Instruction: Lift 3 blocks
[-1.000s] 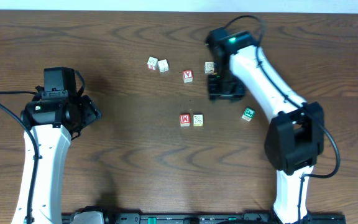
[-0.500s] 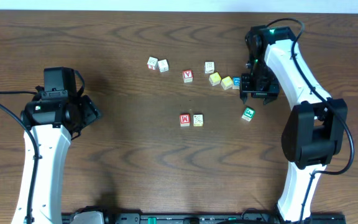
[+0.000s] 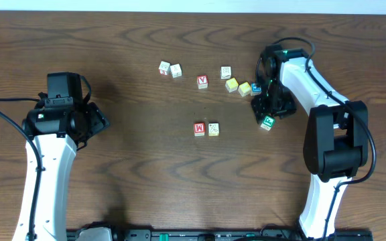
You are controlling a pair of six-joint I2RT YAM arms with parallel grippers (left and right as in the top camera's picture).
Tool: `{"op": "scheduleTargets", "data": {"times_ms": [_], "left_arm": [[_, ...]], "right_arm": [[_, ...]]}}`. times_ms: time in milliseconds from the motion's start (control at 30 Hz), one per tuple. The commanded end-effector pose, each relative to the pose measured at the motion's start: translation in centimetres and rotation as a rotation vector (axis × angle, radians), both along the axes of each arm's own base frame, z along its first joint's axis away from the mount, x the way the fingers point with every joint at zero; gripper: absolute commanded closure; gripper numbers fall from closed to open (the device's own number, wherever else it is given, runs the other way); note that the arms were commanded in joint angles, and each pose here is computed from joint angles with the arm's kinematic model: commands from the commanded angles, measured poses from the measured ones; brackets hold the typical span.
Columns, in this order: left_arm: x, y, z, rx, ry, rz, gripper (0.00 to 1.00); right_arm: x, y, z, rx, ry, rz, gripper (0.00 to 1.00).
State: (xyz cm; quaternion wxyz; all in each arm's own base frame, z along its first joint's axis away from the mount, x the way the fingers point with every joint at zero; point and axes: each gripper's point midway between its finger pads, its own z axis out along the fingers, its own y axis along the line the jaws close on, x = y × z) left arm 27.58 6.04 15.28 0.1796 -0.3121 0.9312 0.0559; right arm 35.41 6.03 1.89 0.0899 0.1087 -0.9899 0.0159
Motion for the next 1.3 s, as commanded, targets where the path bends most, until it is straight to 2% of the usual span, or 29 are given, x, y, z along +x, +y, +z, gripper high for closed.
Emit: {"op": "scheduleTargets", "data": {"times_ms": [0,333,500,1033,1267], "left_arm": [[0.0,0.3,0.0,0.007,0.003,0.012,0.15],[0.0,0.3,0.0,0.007,0.003,0.012,0.15],[-0.1,0.3,0.0,0.007,0.003,0.012,0.15],[-0.1,0.3,0.0,0.007,0.003,0.012,0.15],[0.0,0.3,0.0,0.007,0.003,0.012,0.15]], "right_arm": [[-0.5,0.1,-0.4,0.009,0.009,0.090,0.30],[-2.3,1.0,-1.8,0.059,0.062,0.203,0.32],[-2.9,0.9,-2.5,0.060,0.072,0.214,0.37],[-2.0,2.1,-2.8,0.043,0.022,0.187,0.50],[-1.2,1.3,-2.8,-0.079,-0.019,0.245,0.51]]}}
